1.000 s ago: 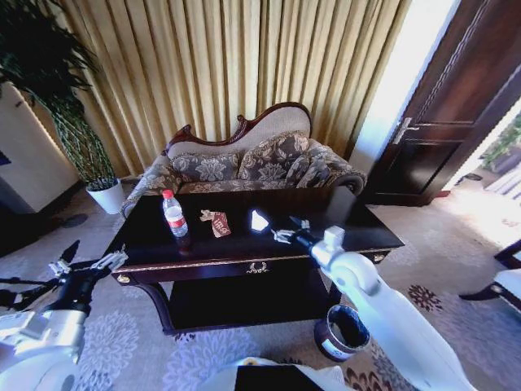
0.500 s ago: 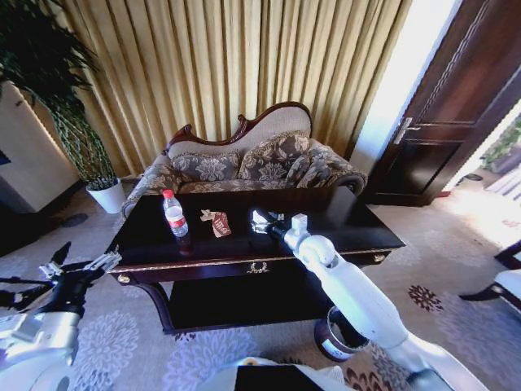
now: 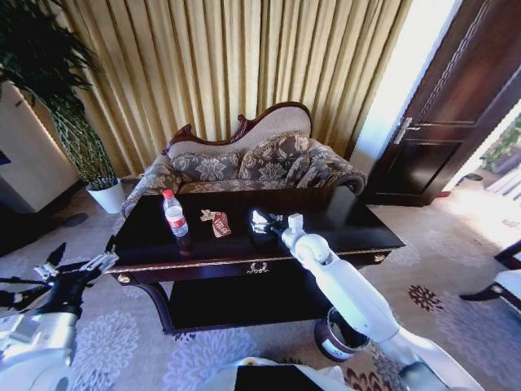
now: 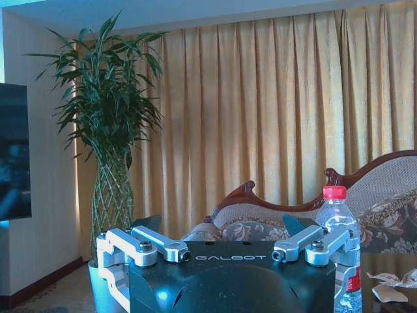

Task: Move to the front of the table and place the trash on the table into the trash bin.

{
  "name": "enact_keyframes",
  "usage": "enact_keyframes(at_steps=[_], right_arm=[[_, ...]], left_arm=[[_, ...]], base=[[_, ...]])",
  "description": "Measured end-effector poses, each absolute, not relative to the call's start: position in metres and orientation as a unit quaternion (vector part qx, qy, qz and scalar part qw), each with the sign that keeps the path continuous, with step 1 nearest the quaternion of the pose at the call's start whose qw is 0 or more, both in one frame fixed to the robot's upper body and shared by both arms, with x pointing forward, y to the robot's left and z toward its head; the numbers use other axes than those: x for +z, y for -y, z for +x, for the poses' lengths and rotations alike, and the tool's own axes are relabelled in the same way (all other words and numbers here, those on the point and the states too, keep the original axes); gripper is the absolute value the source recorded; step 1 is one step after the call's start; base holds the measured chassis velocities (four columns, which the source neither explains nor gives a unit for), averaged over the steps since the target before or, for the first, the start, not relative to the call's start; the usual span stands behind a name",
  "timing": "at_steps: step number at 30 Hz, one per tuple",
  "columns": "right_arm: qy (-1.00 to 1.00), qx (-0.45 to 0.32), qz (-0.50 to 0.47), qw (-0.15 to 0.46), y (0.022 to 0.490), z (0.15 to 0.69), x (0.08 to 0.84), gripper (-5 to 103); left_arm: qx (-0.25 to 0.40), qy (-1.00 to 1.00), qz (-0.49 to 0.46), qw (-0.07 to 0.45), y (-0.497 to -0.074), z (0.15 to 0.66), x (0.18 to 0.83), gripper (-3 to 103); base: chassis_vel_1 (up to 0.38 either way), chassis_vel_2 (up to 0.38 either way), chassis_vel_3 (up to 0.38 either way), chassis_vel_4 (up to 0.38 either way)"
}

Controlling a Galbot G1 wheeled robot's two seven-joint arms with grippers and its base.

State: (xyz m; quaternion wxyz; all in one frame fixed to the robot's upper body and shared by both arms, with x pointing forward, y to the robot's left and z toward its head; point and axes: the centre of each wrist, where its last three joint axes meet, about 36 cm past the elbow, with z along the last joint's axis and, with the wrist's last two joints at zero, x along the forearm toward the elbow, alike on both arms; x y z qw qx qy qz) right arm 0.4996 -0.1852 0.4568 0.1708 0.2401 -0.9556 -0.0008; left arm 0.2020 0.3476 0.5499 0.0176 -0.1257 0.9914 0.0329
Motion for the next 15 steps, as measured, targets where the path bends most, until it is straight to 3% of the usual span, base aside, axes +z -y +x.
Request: enact_keyframes(at_steps=[4, 6, 11, 15], right_arm=[[0.958, 0.001, 0.227, 0.175, 0.1894, 0.5001, 0.4535, 101], [0.958, 0.001, 0.225, 0.177, 0.1904, 0.4995, 0.4517, 93], [0.958, 0.001, 0.224, 0.181, 0.1909, 0.4978, 0.4489, 82], [0.957, -0.001, 0.226, 0.184, 0.1897, 0.4955, 0.4457, 60]], left_arm=[[0.032, -0.991, -0.126, 0.015, -0.3475, 0.2018, 0.5496, 100], [0.033, -0.991, -0.127, 0.014, -0.3479, 0.2012, 0.5496, 100], [0.035, -0.991, -0.13, 0.015, -0.3491, 0.2006, 0.5504, 100], [0.038, -0.99, -0.132, 0.016, -0.3503, 0.1999, 0.5511, 100]], base=[[0.0, 0.0, 0.0, 0.0], [0.0, 0.0, 0.0, 0.0], [0.0, 0.0, 0.0, 0.0], [0.0, 0.0, 0.0, 0.0]])
